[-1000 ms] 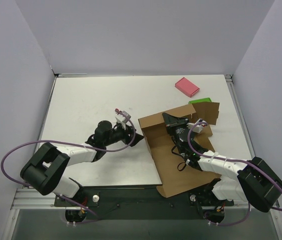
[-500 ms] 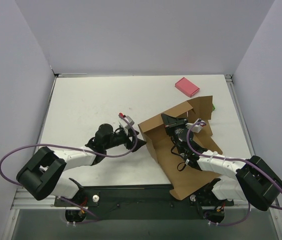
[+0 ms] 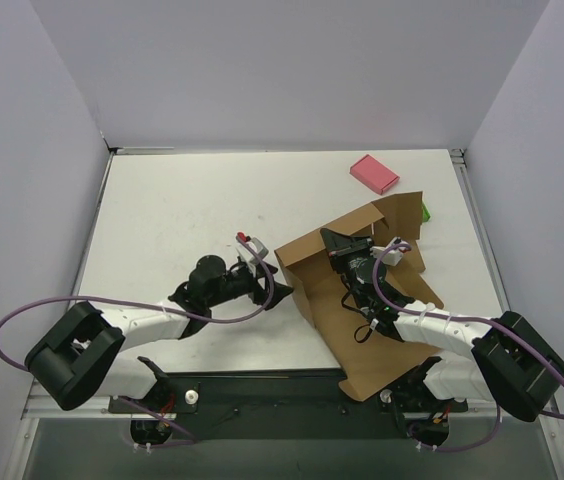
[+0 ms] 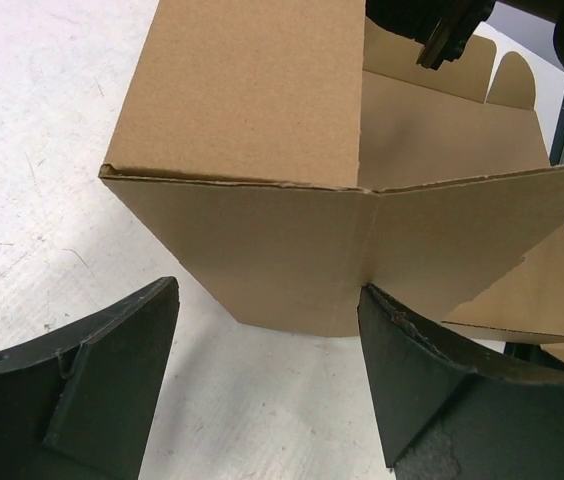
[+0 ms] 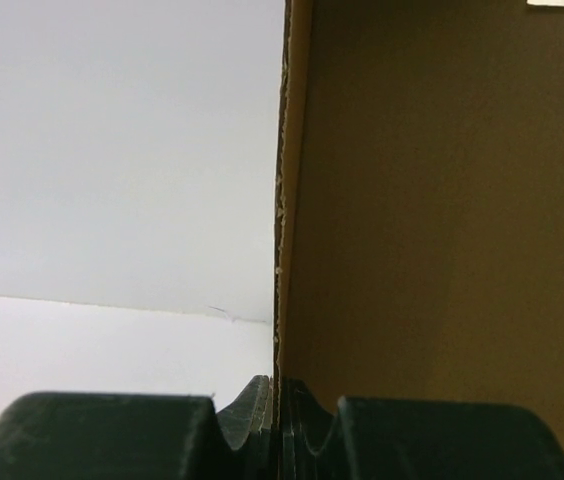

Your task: Fold the paper box

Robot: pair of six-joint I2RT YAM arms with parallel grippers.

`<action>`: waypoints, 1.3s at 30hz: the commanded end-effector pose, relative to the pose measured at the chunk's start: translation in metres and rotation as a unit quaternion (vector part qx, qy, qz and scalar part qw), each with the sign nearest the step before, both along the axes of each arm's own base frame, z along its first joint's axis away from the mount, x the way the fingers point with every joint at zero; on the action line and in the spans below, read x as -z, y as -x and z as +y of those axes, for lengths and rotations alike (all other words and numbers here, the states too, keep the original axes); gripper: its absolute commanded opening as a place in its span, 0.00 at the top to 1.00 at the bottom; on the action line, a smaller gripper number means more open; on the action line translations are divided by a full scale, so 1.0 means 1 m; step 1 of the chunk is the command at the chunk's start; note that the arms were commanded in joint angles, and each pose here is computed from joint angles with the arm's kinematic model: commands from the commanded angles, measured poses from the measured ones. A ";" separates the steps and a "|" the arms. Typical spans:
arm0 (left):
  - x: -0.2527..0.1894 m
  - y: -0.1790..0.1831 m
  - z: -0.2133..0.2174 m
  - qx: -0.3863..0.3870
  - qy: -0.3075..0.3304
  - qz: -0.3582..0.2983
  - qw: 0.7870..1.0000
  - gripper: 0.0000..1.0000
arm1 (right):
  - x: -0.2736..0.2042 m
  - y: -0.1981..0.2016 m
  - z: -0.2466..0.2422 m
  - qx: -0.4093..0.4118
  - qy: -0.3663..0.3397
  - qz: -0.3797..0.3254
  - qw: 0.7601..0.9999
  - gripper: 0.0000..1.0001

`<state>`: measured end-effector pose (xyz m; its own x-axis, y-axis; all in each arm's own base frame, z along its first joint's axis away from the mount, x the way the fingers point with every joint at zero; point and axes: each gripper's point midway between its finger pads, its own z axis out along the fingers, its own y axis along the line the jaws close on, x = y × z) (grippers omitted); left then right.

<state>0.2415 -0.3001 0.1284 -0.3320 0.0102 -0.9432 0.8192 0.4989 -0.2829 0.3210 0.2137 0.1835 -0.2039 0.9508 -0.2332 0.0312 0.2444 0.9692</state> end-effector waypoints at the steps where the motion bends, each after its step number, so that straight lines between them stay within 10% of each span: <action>1: -0.027 -0.003 -0.005 -0.010 0.030 -0.038 0.999 0.18 | 0.014 0.009 0.007 -0.021 0.030 0.015 0.999 1.00; 39: -0.028 -0.030 -0.004 -0.236 0.039 -0.036 0.970 0.03 | 0.016 0.018 0.010 -0.024 0.007 0.054 0.998 1.00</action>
<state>0.2379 -0.3160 0.1338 -0.2994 -0.0906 -0.9498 0.6629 0.6962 -0.2753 0.3168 0.2051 0.1797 -0.1783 0.9657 -0.1887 0.0942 0.2076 0.9737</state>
